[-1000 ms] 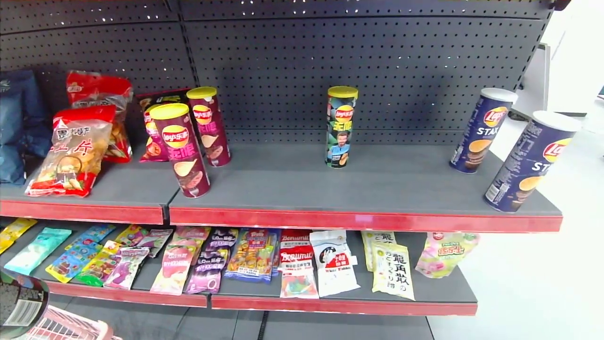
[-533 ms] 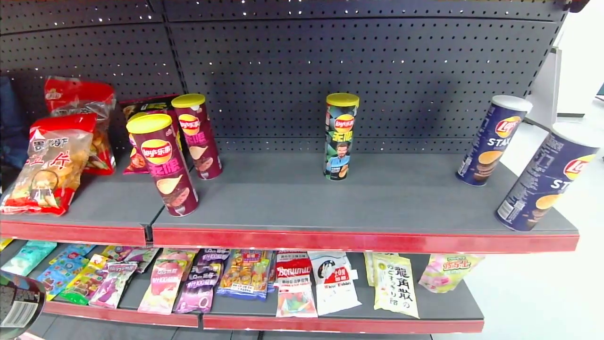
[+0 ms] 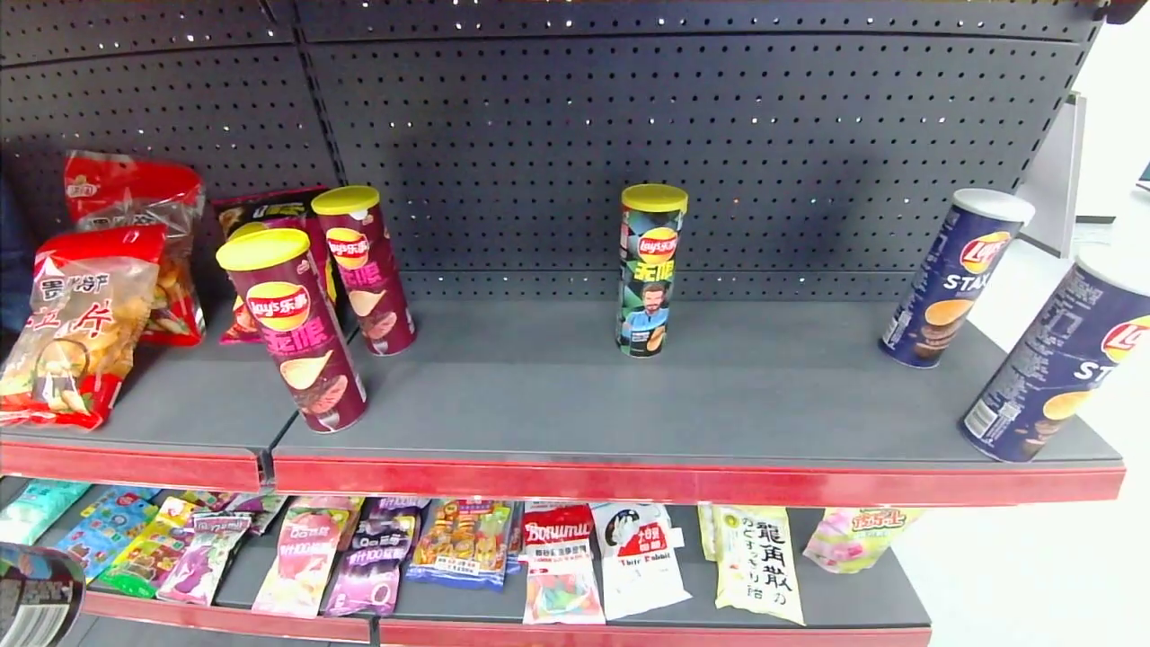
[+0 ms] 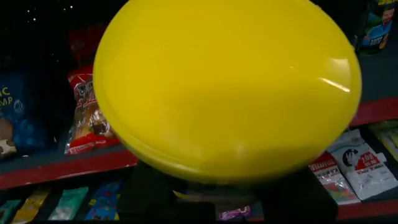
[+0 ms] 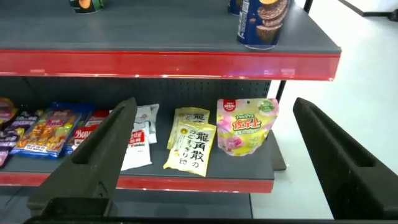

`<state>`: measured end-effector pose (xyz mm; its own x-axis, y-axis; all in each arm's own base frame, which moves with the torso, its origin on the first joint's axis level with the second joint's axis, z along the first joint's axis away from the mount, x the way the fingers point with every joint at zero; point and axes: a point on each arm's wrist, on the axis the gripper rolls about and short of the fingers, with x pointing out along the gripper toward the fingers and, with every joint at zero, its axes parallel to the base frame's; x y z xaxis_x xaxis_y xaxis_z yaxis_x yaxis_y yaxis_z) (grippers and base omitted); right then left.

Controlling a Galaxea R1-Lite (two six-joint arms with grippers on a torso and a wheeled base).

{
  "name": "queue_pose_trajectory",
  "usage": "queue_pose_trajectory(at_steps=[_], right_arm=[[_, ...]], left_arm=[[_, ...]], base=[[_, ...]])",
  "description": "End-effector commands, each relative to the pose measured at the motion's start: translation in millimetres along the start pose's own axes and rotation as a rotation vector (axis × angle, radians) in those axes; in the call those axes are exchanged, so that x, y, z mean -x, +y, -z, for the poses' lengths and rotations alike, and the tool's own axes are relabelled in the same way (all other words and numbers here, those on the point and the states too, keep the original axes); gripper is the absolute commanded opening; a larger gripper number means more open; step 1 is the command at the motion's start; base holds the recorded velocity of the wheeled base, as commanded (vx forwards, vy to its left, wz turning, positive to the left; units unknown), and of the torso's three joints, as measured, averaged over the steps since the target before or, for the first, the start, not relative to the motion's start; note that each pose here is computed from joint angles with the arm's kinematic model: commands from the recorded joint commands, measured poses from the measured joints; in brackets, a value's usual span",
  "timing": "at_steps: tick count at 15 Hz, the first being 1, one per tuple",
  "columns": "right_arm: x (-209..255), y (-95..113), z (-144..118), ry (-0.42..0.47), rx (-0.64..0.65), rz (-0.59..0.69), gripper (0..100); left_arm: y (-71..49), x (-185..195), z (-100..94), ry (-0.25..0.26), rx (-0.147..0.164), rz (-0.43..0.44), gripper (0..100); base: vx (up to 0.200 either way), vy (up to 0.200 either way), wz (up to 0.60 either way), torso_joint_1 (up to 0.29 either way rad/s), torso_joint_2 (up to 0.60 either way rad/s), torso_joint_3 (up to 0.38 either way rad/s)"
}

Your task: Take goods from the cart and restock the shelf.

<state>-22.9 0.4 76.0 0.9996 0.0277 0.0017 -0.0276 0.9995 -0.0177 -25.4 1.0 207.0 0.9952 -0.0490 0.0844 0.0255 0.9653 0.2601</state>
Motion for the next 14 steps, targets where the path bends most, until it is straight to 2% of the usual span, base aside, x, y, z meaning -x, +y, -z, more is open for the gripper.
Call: queue_pose_trajectory(at_steps=[1,2,3,4,5,6,7,8,9,11,14], right_arm=[[3.4,1.1,-21.2,-0.058,0.007,-0.08,100],[0.8,1.1,-61.1,-0.058,-0.007,-0.122,100],[-21.9,0.5,-108.8,-0.001,-0.082,-0.161,100],[-27.1,0.9,-119.6,0.002,-0.07,-0.201,100],[-46.1,3.7,-130.9,0.047,0.07,-0.319,100],[-74.9,7.4,-135.9,0.128,0.144,-0.36,100],[-98.8,13.7,-146.8,0.155,0.126,-0.414,100],[-119.9,27.2,-161.8,0.148,0.108,-0.513,100],[-138.1,42.9,-174.1,0.141,0.095,-0.588,100],[-175.9,68.2,-185.1,0.157,0.075,-0.632,100],[-241.3,99.8,-166.0,0.17,0.055,-0.64,100]], left_arm=[[-2.5,14.1,8.8,-0.036,0.001,-0.002,0],[-2.6,16.2,9.2,-0.046,0.001,-0.001,0],[-2.2,18.5,10.2,-0.058,0.003,0.011,0],[-2.1,18.6,10.8,-0.06,0.005,0.022,0],[-0.7,17.4,10.0,-0.068,0.008,0.062,0],[-0.1,16.9,9.7,-0.064,0.009,0.055,0],[-0.8,14.9,11.4,-0.052,0.029,0.067,0],[-0.3,13.1,10.0,-0.049,0.082,0.076,0],[0.3,12.1,7.7,-0.047,0.115,0.076,0],[0.8,13.0,6.2,-0.054,0.12,0.07,0],[0.8,10.7,5.5,-0.043,0.118,0.072,0]], base=[[0.0,0.0,0.0,0.0,0.0,0.0],[0.0,0.0,0.0,0.0,0.0,0.0],[0.0,0.0,0.0,0.0,0.0,0.0],[0.0,0.0,0.0,0.0,0.0,0.0],[0.0,0.0,0.0,0.0,0.0,0.0],[0.0,0.0,0.0,0.0,0.0,0.0],[0.0,0.0,0.0,0.0,0.0,0.0],[0.0,0.0,0.0,0.0,0.0,0.0],[0.0,0.0,0.0,0.0,0.0,0.0],[0.0,0.0,0.0,0.0,0.0,0.0],[0.0,0.0,0.0,0.0,0.0,0.0]])
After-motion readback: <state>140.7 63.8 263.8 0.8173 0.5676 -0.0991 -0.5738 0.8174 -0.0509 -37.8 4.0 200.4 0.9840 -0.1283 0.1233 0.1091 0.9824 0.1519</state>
